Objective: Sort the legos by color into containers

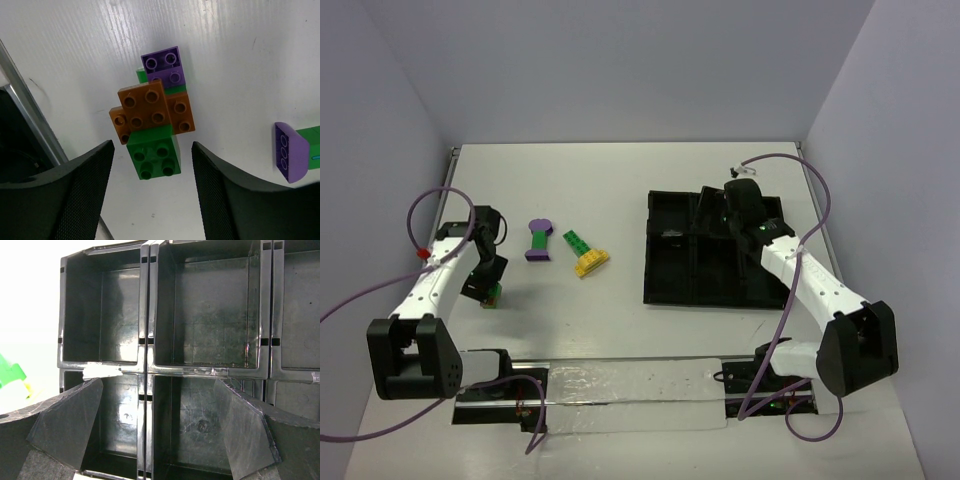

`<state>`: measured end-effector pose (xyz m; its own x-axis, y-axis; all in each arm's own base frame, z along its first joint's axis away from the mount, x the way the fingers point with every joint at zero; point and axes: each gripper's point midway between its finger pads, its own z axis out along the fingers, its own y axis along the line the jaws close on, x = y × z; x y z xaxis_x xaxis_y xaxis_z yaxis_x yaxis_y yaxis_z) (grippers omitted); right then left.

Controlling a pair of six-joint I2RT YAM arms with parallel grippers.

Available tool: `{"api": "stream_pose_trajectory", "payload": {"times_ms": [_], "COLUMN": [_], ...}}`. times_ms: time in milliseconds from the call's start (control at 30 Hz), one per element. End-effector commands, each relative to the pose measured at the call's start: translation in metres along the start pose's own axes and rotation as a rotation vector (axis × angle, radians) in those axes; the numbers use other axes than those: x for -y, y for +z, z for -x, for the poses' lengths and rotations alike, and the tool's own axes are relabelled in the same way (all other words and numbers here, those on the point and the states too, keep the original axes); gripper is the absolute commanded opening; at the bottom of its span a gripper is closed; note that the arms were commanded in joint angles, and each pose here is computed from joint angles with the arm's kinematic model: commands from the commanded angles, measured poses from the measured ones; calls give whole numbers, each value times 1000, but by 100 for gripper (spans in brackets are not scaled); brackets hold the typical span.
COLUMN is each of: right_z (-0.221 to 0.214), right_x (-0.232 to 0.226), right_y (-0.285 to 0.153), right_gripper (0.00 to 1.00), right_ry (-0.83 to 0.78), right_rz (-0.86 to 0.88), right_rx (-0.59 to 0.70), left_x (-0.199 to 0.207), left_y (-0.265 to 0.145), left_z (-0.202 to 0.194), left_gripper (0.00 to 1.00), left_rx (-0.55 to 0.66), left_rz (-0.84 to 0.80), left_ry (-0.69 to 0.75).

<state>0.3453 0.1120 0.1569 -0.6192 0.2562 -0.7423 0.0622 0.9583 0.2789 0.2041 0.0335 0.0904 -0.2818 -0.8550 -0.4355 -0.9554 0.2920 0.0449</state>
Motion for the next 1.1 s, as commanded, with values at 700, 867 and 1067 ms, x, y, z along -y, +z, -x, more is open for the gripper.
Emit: {"api": "stream_pose_trajectory", "payload": {"times_ms": [700,867,1067], "right_z": [28,27,27], "right_x": [-2,-5,-4], "right_y": [-7,-6,-8], "right_gripper": [100,100,100], "right_ry": [24,30,34], "right_rz": [-23,-13,-13], "right_rx": [98,90,92], "left_x": [14,32,74], "left_y": [-21,-52,-105], "left_z": [17,35,47], "left_gripper": [0,0,0], "left_rx": [34,102,194], "left_rz": [-72,-162,-325], "left_ry": [111,187,337]}}
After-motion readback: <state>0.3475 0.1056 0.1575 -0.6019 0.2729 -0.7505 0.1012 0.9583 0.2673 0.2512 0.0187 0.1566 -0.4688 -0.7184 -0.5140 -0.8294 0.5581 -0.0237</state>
